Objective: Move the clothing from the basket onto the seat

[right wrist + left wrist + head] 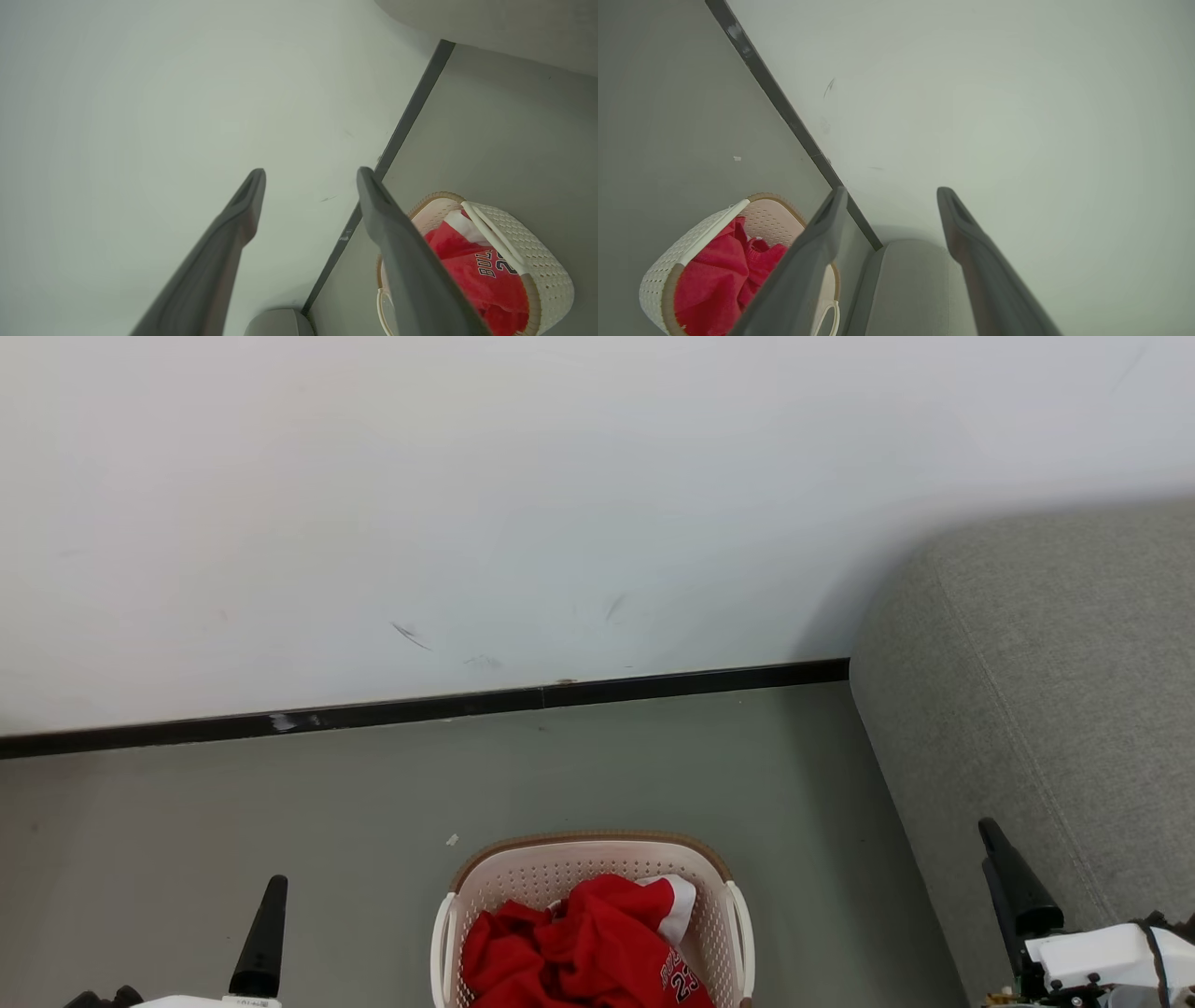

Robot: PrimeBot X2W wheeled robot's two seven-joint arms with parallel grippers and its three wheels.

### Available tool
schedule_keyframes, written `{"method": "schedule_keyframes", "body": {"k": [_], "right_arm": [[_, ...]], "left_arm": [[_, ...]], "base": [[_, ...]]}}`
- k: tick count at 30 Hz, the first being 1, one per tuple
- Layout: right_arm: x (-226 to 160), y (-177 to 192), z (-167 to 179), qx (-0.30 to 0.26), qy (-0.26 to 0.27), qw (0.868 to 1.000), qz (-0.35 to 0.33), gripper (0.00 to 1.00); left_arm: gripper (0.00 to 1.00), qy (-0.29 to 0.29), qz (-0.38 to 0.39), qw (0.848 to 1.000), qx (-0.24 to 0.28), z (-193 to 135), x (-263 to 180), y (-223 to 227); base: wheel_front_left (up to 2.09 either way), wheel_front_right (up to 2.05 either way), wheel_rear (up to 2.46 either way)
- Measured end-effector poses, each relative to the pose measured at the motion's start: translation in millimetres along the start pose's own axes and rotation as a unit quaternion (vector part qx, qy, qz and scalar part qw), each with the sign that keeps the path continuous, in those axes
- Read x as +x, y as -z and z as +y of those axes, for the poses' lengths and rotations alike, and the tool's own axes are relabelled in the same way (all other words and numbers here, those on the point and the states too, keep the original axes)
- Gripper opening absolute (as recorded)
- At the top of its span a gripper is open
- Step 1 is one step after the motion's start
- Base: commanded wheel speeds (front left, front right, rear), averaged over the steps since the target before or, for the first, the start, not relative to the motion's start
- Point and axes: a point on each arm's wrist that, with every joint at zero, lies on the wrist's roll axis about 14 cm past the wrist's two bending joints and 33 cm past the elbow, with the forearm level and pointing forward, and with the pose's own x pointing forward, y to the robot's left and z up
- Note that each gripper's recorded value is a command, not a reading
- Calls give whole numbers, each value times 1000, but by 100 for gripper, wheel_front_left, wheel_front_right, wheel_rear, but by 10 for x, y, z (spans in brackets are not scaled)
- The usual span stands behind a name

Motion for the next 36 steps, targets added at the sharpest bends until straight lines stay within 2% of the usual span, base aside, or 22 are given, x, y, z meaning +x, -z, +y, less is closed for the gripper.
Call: {"method": "schedule_keyframes", "body": {"k": [8,18,27,36], "right_arm": [[21,-33,91,-87,-16,996,-3,100],[21,-18,186,-184,-34,982,-3,100],[0,12,330,-273,-61,960,-8,100],[-12,86,454,-358,-89,929,-10,100]], "left_arm": [[100,5,2,998,63,-25,29,-3],[100,13,-8,989,145,-69,50,-79],[100,28,-17,974,224,-147,38,-114],[100,49,-22,948,313,-256,43,-119]], "base": [[0,0,0],[0,0,0],[0,0,0],[0,0,0]]}}
